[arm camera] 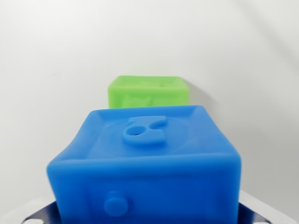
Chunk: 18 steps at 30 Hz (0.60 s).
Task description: Stack cube
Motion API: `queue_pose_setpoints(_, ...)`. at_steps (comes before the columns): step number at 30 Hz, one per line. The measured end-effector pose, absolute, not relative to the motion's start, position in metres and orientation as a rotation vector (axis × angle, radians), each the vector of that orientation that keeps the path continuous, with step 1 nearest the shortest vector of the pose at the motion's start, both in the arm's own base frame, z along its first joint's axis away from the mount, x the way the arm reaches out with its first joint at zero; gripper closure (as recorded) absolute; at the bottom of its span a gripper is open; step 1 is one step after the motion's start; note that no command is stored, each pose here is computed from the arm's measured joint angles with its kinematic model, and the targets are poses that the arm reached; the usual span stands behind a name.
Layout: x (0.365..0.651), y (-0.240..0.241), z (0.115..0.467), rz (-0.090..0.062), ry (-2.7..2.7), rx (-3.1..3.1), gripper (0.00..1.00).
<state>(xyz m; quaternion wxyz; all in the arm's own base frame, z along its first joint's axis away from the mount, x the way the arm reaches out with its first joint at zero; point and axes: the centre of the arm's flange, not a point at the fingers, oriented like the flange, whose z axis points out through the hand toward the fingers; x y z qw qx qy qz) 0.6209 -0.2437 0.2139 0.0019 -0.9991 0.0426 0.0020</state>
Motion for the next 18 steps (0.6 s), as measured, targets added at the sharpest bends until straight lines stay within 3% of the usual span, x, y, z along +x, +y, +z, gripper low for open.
queue_pose_setpoints(18,0.620,-0.243,0.182,0.008,0.134,-3.134,1.00)
